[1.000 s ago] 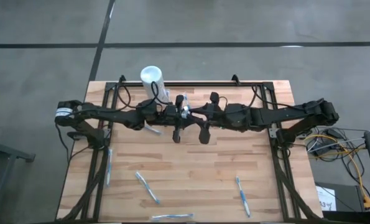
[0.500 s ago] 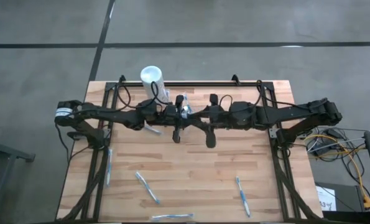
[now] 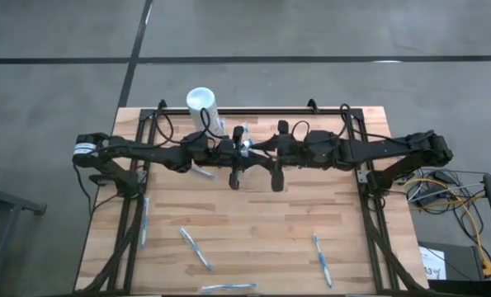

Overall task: Pick & Place toothbrushing station
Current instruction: Put the blue toothbrush into the right of the transparent organizer

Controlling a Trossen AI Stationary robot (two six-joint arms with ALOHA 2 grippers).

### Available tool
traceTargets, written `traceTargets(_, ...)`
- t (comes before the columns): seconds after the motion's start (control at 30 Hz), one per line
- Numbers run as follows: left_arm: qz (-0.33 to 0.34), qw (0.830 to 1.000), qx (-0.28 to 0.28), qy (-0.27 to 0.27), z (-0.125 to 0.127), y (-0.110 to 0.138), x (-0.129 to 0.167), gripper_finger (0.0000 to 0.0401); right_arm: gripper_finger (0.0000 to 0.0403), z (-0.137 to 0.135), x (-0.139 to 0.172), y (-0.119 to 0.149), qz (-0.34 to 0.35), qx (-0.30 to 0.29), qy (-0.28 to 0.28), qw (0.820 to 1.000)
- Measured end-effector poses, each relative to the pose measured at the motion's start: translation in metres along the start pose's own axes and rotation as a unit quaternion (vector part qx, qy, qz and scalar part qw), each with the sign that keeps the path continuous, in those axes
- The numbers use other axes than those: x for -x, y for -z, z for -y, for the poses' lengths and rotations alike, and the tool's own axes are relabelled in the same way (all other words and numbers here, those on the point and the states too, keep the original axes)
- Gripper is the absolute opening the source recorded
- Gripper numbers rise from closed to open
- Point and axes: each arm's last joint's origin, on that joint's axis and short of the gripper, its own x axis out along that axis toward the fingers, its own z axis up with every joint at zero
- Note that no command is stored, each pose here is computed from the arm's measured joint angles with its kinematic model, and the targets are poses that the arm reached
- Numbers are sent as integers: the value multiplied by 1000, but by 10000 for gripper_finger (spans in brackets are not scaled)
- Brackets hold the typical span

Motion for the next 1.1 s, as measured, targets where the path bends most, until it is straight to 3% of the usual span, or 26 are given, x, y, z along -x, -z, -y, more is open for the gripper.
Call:
traceTargets(0.67, 2, 1000, 1, 10, 1, 0, 0, 0, 252, -1, -6, 6, -10, 0, 0, 1000)
traceTargets(1.1, 5, 1000, 5, 19, 1, -2, 0, 0, 245, 4, -23, 16, -8, 7, 20, 1000)
